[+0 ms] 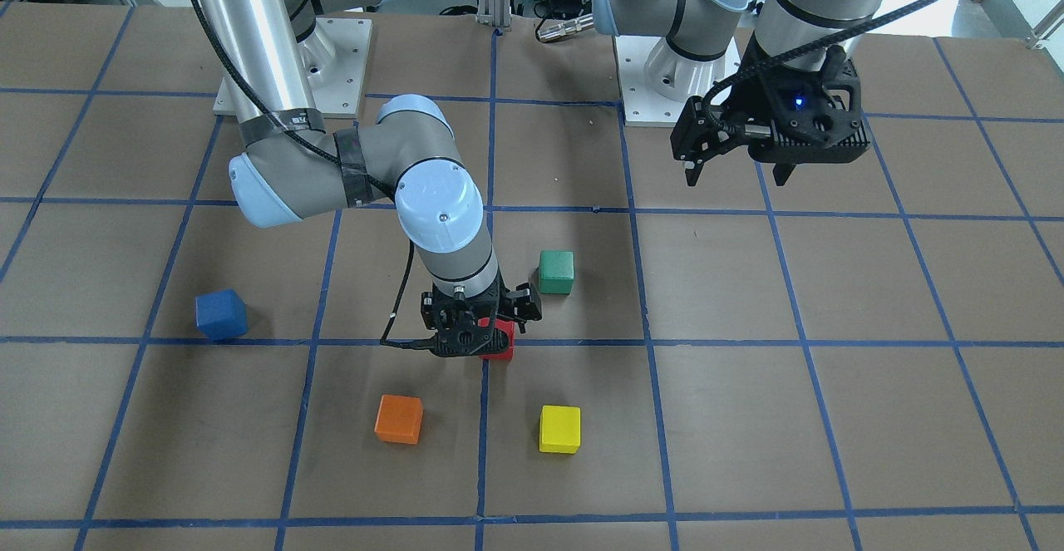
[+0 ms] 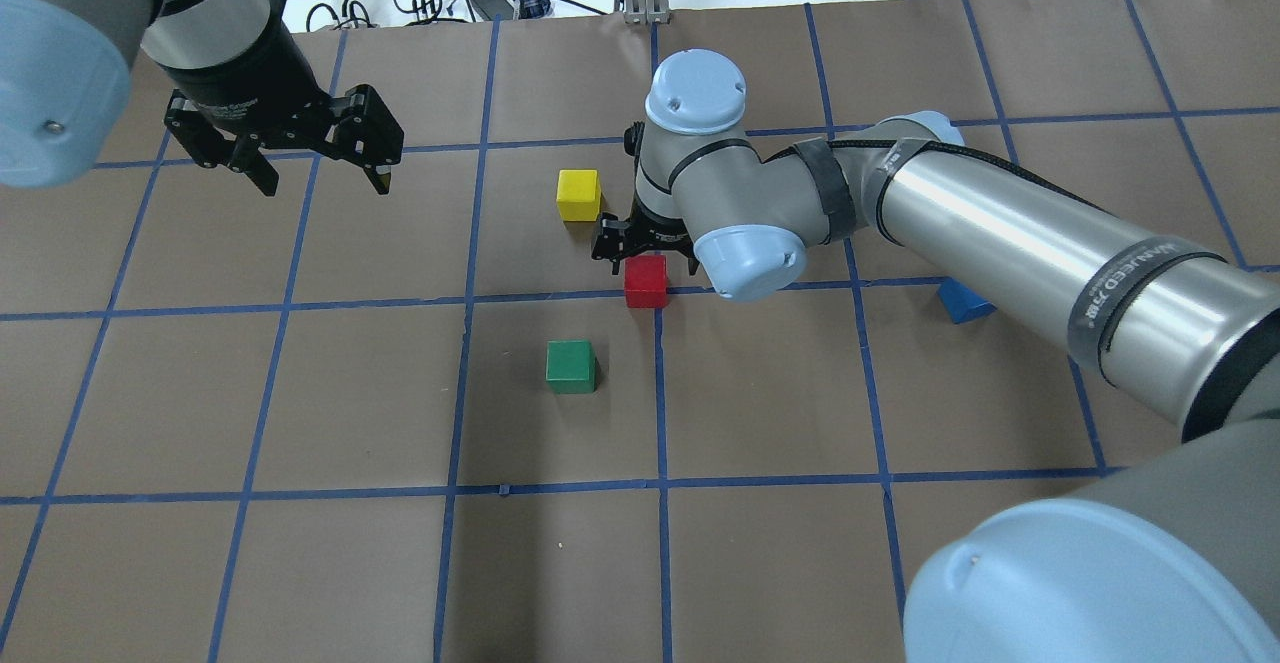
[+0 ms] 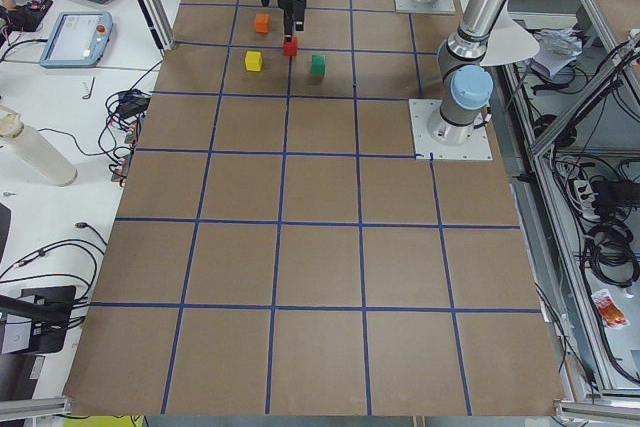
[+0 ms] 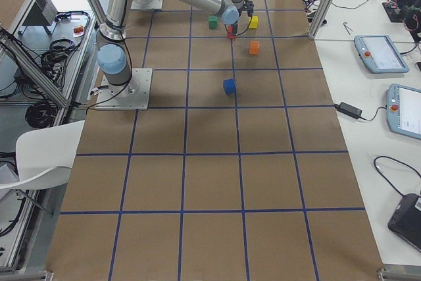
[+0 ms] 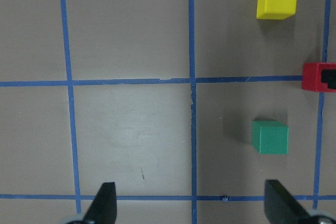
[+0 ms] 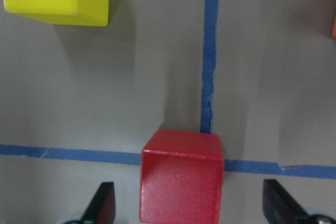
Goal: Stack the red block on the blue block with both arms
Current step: 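Grasp the red cube with the right gripper and lift it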
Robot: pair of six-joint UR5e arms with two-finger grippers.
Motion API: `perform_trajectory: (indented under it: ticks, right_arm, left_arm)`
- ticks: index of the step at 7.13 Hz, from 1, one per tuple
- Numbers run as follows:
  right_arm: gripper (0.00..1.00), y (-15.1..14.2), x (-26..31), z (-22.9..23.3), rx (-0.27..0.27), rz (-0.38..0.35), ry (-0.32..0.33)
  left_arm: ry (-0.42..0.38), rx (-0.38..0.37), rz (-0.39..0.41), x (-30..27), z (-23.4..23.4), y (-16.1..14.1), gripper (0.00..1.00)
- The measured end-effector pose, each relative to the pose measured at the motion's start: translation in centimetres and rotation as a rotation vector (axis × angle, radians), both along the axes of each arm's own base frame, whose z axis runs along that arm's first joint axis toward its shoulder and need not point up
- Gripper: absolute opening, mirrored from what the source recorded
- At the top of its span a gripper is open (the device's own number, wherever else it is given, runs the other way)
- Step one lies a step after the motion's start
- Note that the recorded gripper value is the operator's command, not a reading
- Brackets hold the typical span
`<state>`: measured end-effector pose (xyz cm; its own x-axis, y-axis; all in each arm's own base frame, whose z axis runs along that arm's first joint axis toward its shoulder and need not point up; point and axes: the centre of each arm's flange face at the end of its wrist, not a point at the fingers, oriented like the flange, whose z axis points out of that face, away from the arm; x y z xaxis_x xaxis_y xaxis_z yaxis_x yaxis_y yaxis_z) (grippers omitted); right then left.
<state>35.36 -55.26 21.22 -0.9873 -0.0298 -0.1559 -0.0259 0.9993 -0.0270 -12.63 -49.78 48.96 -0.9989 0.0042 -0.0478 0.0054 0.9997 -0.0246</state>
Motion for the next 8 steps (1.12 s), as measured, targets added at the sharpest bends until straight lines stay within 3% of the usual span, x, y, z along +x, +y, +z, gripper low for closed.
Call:
perform_trajectory:
  ticks: [1,2,3,4,5,8]
  right_arm:
    - [1.00,0.0,0.3,-0.7,0.005,0.004,-0.003]
    - [0.84,0.0,0.5,-1.3,0.009,0.005,-0.003]
    - [0.40,0.0,0.6,-1.5,0.010,0.005,-0.003]
    - [0.12,0.0,0.6,-1.6,0.009,0.005,-0.003]
    - [0.00,0.0,0.6,-1.6,0.008,0.004,-0.004]
    - [0.00,-0.6,0.4,0.5,-0.011,-0.002,0.002]
  left_arm:
    - [0.000,-0.001,0.000,0.0,0.0,0.0,1.00]
    - [0.000,-0.002,0.001,0.0,0.1,0.0,1.00]
    - [0.001,-0.003,0.001,0.0,0.1,0.0,1.00]
    - [0.002,-0.004,0.002,0.0,0.1,0.0,1.00]
    - [0.002,-0.005,0.002,0.0,0.1,0.0,1.00]
    - [0.003,-0.006,0.002,0.0,0.2,0.0,1.00]
